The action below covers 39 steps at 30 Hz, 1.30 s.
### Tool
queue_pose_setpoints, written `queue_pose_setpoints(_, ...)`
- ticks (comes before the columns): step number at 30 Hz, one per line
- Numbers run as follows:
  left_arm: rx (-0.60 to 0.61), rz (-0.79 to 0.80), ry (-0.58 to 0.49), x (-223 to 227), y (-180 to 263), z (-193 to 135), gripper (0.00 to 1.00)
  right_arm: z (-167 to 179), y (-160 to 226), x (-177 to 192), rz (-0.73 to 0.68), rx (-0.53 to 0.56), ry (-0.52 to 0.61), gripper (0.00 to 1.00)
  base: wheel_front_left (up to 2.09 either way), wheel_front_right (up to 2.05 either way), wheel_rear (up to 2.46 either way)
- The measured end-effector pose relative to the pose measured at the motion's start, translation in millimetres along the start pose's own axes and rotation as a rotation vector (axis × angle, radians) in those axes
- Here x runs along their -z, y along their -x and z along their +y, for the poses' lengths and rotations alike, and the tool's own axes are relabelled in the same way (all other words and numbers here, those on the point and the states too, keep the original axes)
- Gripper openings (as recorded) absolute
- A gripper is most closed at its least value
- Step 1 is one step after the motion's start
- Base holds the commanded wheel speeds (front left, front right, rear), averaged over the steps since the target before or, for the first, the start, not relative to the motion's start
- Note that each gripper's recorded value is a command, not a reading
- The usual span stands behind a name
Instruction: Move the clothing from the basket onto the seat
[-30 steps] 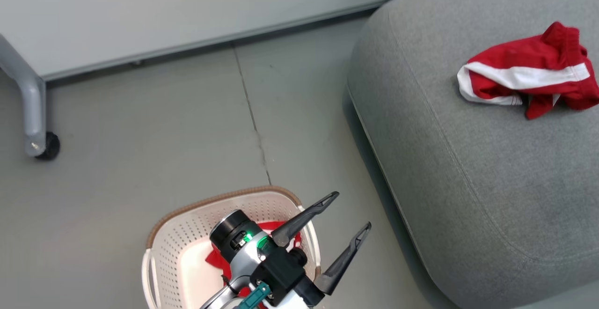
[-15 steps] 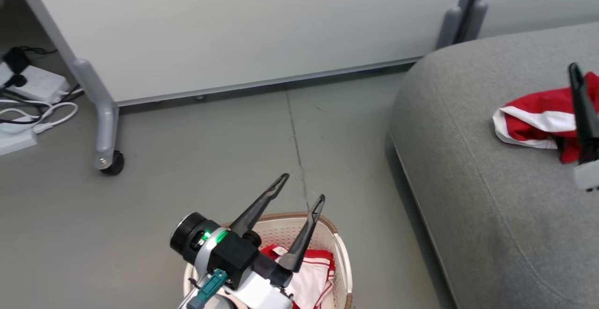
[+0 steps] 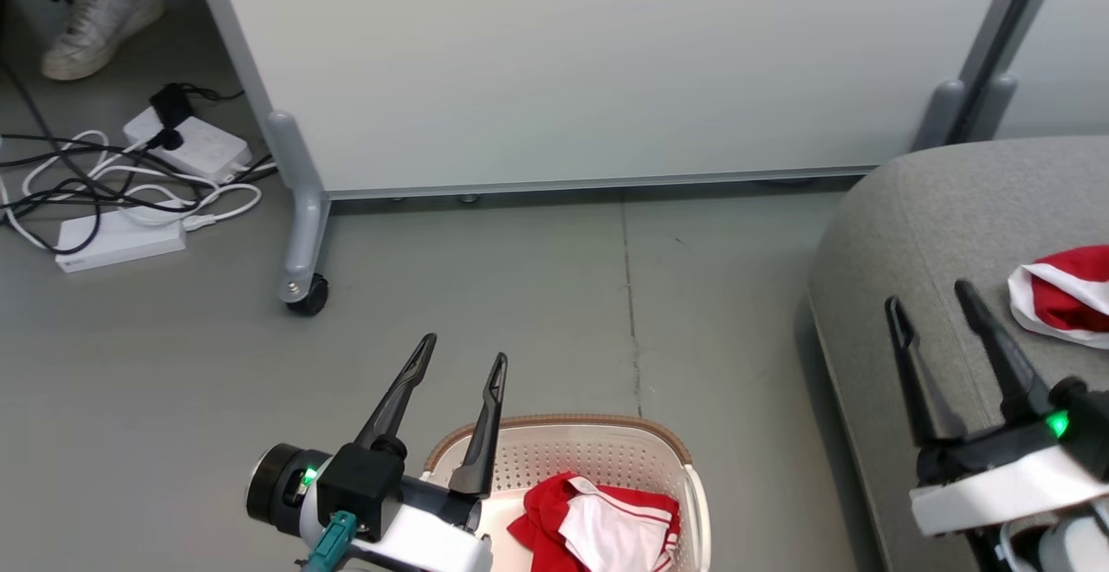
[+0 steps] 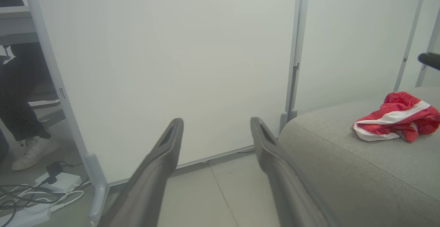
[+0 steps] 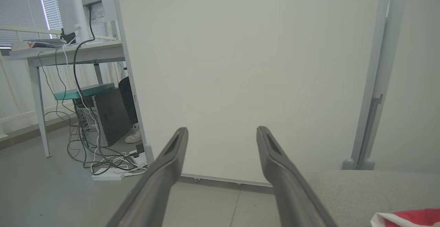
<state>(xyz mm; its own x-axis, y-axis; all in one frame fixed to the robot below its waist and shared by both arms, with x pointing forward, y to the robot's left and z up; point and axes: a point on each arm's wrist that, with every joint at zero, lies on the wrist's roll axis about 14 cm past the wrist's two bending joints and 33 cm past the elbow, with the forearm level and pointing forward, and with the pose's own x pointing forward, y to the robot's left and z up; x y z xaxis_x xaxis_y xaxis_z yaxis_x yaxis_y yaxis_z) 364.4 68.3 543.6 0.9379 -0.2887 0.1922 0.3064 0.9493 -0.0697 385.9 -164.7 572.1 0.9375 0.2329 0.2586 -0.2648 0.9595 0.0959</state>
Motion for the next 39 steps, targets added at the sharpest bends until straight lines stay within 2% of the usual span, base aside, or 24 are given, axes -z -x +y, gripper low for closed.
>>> queue_pose_setpoints(6, -0.105, 0.032, -0.011, 8, 17, 23, 1.00, 27, 9, 29, 0.066, -0.015, -0.060, 1.00, 0.00, 0.00, 0.00)
queue_pose_setpoints(15, -0.182, 0.137, -0.033, 39, 41, 35, 1.00, 41, 27, 57, 0.158, -0.032, -0.045, 1.00, 0.00, 0.00, 0.00)
queue_pose_setpoints(39, -0.197, 0.166, -0.021, 48, 43, 39, 1.00, 34, 27, 64, 0.175, 0.001, -0.048, 1.00, 0.00, 0.00, 0.00)
